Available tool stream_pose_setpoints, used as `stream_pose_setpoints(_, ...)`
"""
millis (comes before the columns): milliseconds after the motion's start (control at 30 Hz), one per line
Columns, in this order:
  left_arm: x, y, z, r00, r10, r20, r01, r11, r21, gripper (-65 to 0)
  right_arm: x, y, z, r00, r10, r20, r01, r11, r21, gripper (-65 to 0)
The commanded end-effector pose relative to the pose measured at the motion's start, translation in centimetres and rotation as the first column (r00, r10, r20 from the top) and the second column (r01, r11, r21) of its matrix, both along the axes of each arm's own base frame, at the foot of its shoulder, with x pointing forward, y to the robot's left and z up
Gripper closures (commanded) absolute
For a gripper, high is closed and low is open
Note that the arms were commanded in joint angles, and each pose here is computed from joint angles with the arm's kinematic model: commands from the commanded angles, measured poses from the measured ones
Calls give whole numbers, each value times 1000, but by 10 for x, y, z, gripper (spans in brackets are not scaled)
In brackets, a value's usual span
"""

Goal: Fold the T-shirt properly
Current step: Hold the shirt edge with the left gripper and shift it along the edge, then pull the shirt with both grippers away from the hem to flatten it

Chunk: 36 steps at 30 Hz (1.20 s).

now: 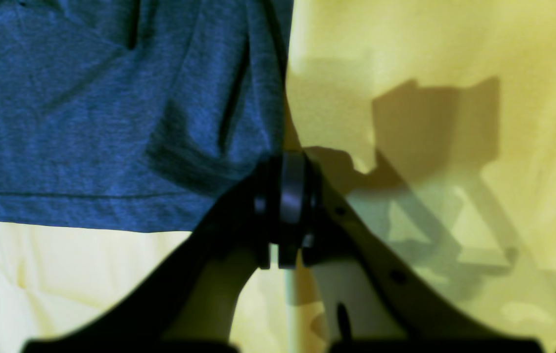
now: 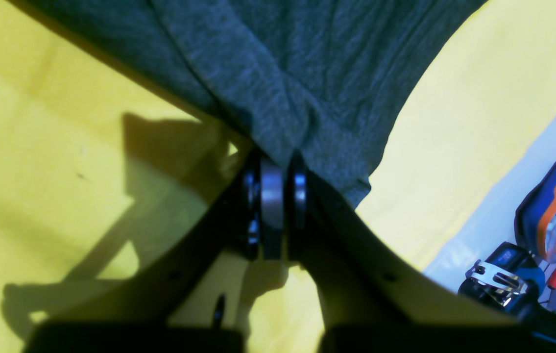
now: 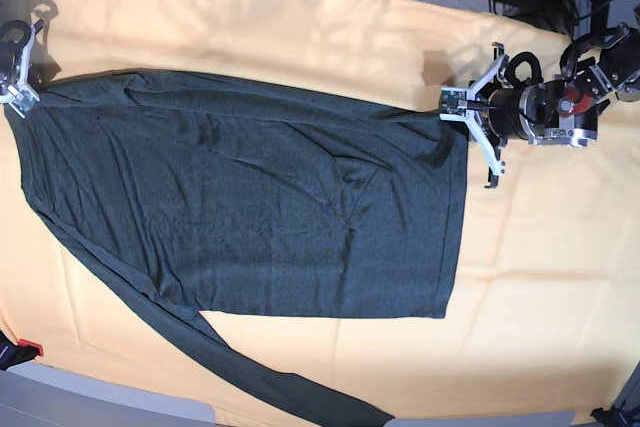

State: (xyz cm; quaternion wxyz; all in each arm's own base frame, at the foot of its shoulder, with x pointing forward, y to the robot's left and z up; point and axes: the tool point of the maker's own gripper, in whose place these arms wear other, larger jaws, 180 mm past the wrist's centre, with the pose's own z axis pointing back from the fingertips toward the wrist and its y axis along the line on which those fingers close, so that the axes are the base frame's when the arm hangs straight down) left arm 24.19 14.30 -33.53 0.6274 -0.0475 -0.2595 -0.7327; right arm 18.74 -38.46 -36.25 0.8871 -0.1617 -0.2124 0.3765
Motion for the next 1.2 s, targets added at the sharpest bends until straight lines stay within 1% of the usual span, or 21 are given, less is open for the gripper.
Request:
stream_pose_setpoints(0,12,1,13,999,8,52,-8,1000,-6,0,9,-6,11,1000,7,26,-6,1000,-23,0)
stream_pose_setpoints(200,13,-11,27,996,-25,87,27,999,-29,0,9,-6,11,1000,7,26,-6,1000,-23,0)
stream_pose_setpoints(333,16,-14,31,994,-11,108,16,999,-45,0,9,-6,10,1000,6,26,-6,1000,-23,0)
stream_pose_setpoints(500,16,-13,30,994,-14,105,17,999,-34,0,8,-6,10,1000,8,24,-7,1000,-22,0)
stream_pose_setpoints(633,2,-7,23,996,-74,47,73,997,18,0,0,0,5,998,44,-32,-45,999,-9,0)
stream_pose_setpoints(733,-8,1,19,993,-115,2,115,992,53,0,-3,-6,5,998,36,-61,-38,999,-37,0)
stream_pose_setpoints(833,-10,12,20,994,-110,-8,110,991,73,0,-7,-12,6,996,38,-87,-43,997,-61,0)
stream_pose_setpoints(933,-14,17,23,995,-90,-34,92,994,60,0,-12,-11,6,989,75,-128,-83,995,-62,0)
stream_pose_setpoints(1033,-21,20,28,995,-74,-63,77,996,44,0,-16,-8,9,983,109,-150,-121,990,-74,0)
stream_pose_setpoints(1167,-31,22,38,993,-98,-59,102,993,53,0,-31,1,9,967,154,-204,-175,980,-90,0)
